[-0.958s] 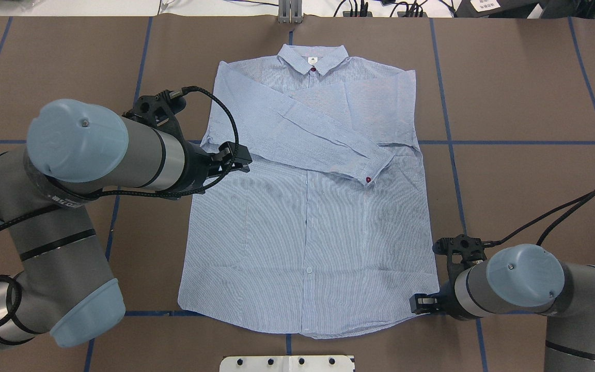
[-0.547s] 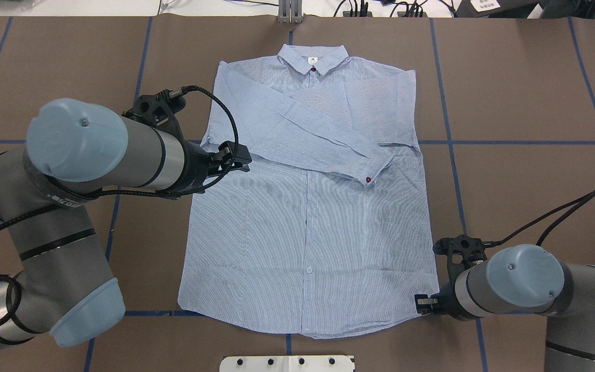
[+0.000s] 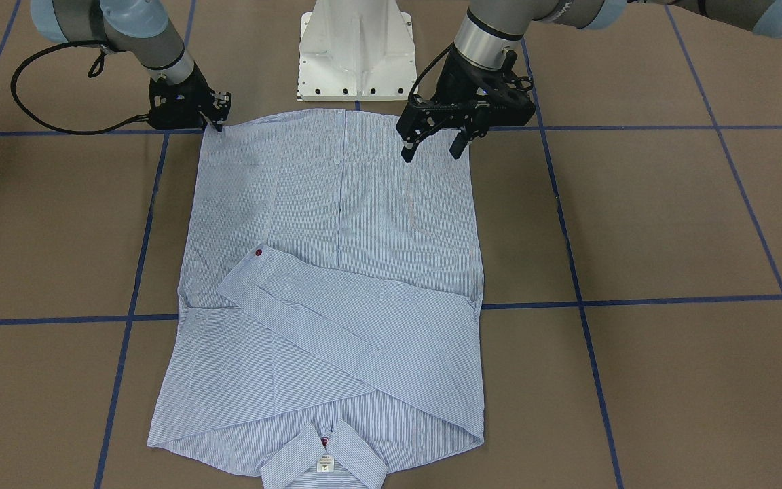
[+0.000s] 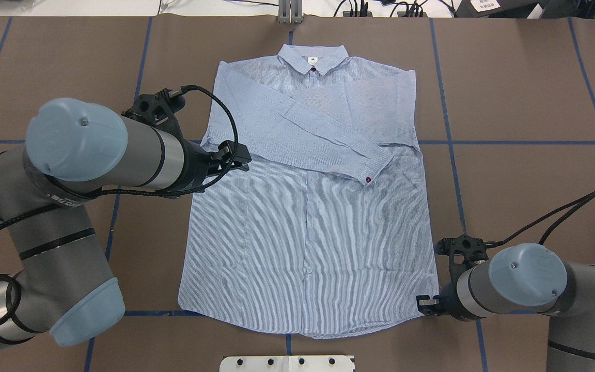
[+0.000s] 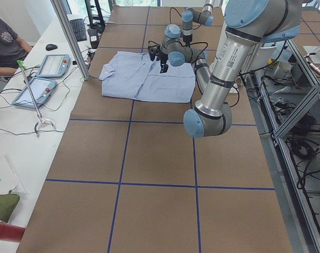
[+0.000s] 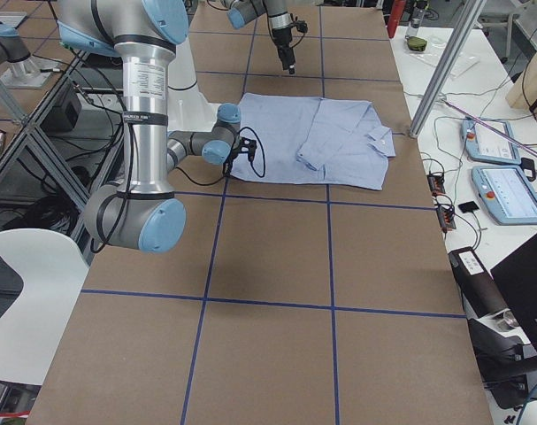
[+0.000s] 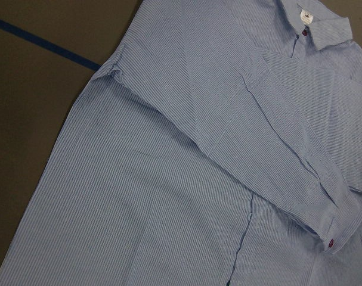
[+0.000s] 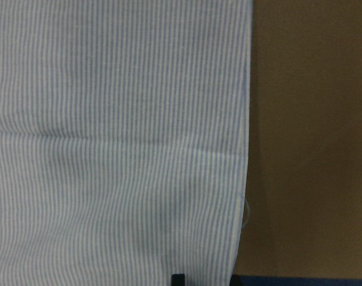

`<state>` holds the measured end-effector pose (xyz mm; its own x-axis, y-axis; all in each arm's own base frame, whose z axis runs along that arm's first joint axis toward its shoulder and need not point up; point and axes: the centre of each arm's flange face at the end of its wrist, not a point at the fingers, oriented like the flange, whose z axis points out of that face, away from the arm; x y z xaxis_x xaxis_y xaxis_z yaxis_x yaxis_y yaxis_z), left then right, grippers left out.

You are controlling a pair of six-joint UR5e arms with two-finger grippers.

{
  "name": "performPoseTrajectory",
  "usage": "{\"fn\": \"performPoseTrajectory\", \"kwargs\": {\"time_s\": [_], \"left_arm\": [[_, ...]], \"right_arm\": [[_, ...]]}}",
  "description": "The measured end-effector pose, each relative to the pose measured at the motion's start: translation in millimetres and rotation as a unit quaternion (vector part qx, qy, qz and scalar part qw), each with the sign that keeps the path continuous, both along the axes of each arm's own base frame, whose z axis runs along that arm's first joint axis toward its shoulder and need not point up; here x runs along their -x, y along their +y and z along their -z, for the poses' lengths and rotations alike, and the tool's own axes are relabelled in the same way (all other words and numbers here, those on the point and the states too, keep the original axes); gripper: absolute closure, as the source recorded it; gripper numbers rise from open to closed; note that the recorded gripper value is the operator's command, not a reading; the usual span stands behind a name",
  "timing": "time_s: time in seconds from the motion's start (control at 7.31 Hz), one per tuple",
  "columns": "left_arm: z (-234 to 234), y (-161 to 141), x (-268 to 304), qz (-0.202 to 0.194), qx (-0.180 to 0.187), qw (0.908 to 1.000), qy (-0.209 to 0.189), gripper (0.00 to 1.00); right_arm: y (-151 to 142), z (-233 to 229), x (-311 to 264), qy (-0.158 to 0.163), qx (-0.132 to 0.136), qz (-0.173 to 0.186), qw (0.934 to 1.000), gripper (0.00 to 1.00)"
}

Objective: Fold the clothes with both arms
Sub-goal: 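Lower the left gripper to the hem corner nearest it while the right gripper holds position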

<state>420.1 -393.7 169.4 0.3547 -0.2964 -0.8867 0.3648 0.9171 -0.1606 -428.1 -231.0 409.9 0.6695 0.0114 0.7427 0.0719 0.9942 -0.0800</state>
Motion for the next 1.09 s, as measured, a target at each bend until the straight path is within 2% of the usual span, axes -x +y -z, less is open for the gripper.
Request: {"fn": "performPoseTrajectory", "kwargs": {"time_s": [0.41, 0.68, 1.09], "left_arm": [[-6.3, -0.3, 0.4, 0.000, 0.003, 1.0000, -0.005, 0.00], [-34.4, 6.2, -2.7, -0.007, 0.015, 0.9995, -0.026, 0.00], [-93.6, 52.2, -30.4, -0.055, 0.039, 0.9952, -0.072, 0.01]], "right_arm": [[1.2, 14.4, -4.9, -0.014, -0.001, 0.001, 0.9999, 1.00], [0.8, 19.7, -6.0, -0.019, -0.001, -0.003, 0.9998, 1.00], [1.4, 35.7, -11.2, -0.034, -0.005, -0.010, 0.9994, 1.00]]}}
